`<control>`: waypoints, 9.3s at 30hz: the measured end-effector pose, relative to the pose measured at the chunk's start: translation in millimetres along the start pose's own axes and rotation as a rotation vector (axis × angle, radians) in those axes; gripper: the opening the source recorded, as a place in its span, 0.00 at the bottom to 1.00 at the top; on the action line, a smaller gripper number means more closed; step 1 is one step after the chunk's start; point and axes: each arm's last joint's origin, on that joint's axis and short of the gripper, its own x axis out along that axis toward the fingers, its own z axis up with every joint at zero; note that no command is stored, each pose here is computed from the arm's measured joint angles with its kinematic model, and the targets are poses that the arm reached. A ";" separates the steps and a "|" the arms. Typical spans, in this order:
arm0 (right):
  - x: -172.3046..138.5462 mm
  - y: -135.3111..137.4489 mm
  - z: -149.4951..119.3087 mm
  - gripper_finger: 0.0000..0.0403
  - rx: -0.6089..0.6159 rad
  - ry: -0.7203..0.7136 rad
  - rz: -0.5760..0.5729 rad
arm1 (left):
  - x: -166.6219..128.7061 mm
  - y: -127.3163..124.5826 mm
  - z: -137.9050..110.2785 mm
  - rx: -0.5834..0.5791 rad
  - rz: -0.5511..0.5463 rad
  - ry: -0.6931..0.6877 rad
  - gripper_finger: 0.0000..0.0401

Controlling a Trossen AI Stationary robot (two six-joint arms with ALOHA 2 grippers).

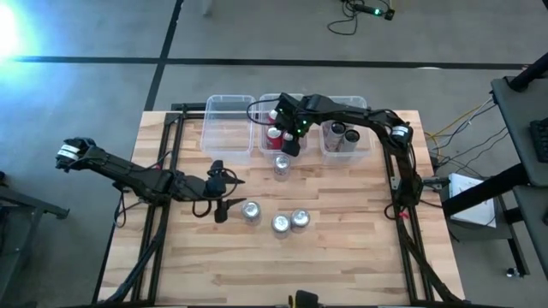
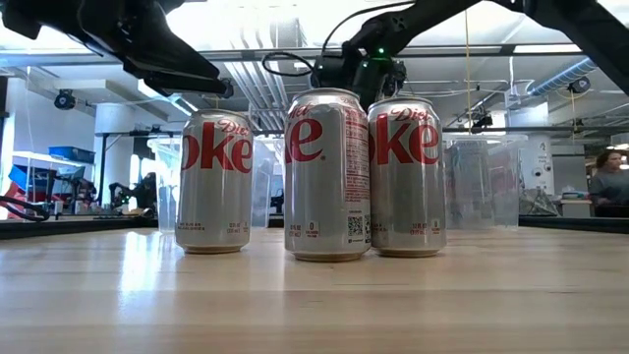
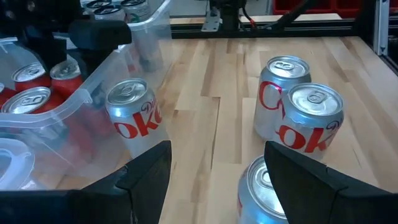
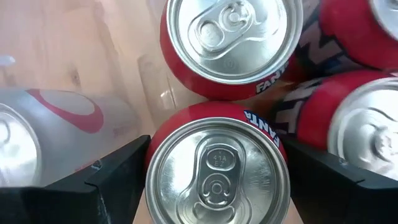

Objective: Sort soda cans
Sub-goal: Put the red soda can into the center transparent bin, then put the center red-silver soda can into the left transparent bin

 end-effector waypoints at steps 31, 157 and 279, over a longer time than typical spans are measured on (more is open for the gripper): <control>-105.8 136.4 -68.8 0.76 -0.356 -0.248 0.098 | 31.3 6.9 22.8 -0.196 0.185 -0.088 0.60; -72.3 271.1 -201.9 0.87 -0.274 -0.164 0.007 | 139.8 -50.7 36.4 -0.383 0.104 0.737 0.71; -85.5 298.9 -189.2 0.64 -0.329 -0.432 0.033 | 98.6 279.4 18.4 -0.956 0.925 0.545 0.71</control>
